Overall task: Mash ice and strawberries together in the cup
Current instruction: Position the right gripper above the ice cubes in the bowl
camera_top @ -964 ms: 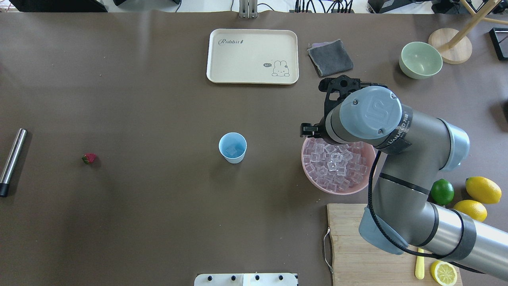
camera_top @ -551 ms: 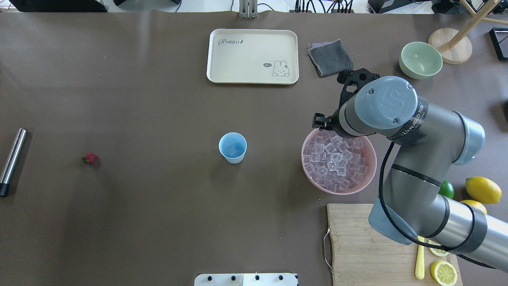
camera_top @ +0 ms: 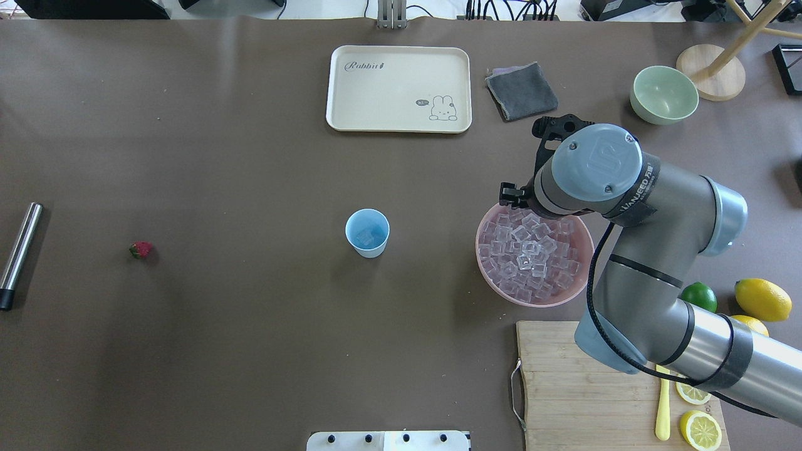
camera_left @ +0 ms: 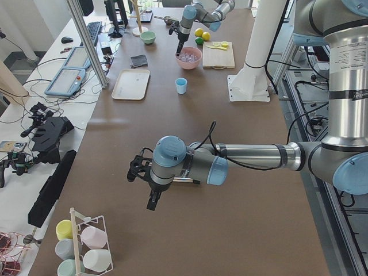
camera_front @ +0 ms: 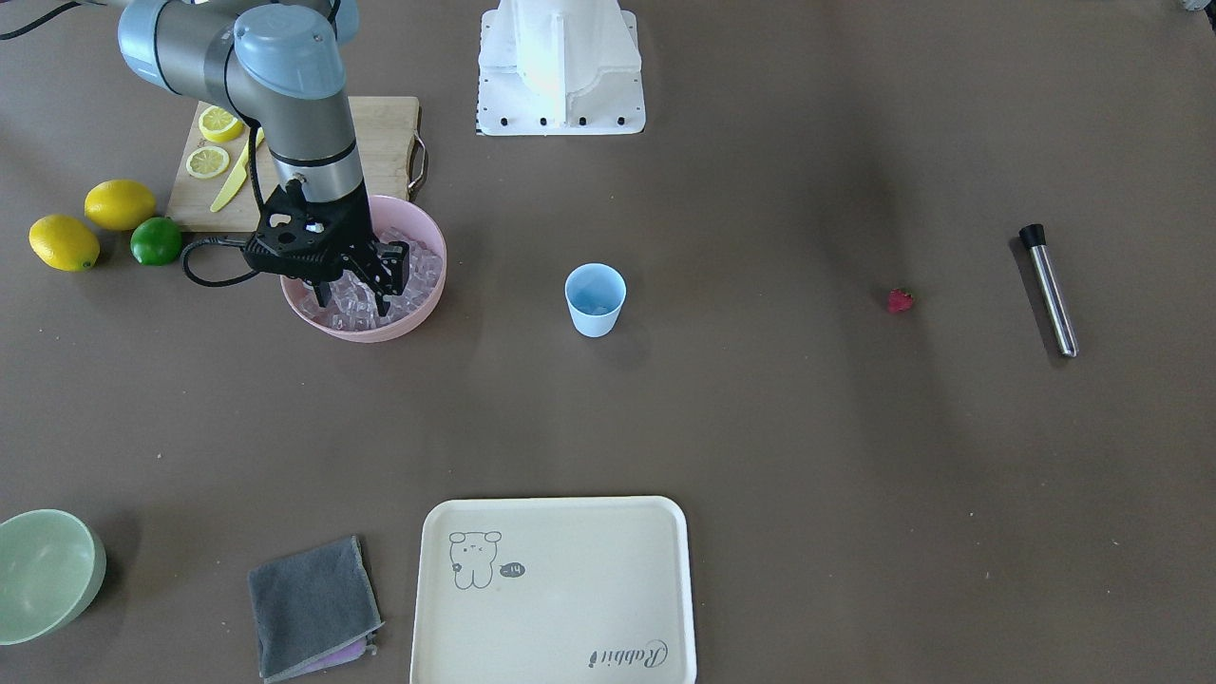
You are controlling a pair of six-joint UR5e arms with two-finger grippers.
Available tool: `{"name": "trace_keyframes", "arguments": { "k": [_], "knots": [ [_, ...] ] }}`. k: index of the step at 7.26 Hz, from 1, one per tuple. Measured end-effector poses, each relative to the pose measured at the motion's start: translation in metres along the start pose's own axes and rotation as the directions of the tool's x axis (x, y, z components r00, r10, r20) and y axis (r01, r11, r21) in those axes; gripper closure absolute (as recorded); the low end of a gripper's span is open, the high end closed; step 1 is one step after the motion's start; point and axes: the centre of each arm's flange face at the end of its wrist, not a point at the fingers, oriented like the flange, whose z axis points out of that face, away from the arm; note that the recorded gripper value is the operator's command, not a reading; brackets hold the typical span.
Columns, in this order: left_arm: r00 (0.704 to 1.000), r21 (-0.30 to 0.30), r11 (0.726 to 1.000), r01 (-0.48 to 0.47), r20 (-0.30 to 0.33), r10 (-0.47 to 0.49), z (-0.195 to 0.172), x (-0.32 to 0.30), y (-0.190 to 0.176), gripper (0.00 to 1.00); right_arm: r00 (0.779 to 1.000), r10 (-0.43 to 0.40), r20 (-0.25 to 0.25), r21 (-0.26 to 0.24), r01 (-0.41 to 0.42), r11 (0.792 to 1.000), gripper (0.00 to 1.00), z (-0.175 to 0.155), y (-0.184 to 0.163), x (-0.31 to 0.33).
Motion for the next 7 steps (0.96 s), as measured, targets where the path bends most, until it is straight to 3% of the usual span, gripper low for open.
{"name": "trace_keyframes", "arguments": {
  "k": [1, 2, 4, 7],
  "knots": [
    [1.000, 0.001, 1.000, -0.001, 0.000, 0.001, 0.000, 0.000, 0.000, 0.01, 1.000, -0.005, -0.008, -0.002, 0.005, 1.000, 0.33, 0.004, 0.000, 0.003],
    [1.000, 0.002, 1.000, -0.001, 0.000, 0.001, -0.001, 0.001, 0.000, 0.01, 1.000, -0.008, -0.017, -0.004, 0.008, 1.000, 0.45, 0.008, 0.000, 0.004],
    [1.000, 0.003, 1.000, -0.002, 0.000, 0.002, -0.001, 0.001, -0.001, 0.01, 0.999, -0.012, -0.035, -0.014, 0.012, 1.000, 0.57, 0.019, 0.003, 0.004],
    [1.000, 0.005, 1.000, -0.005, 0.000, 0.005, -0.002, 0.002, -0.002, 0.01, 0.999, -0.024, -0.032, -0.018, 0.023, 1.000, 0.65, 0.019, 0.004, 0.002]
  ]
}}
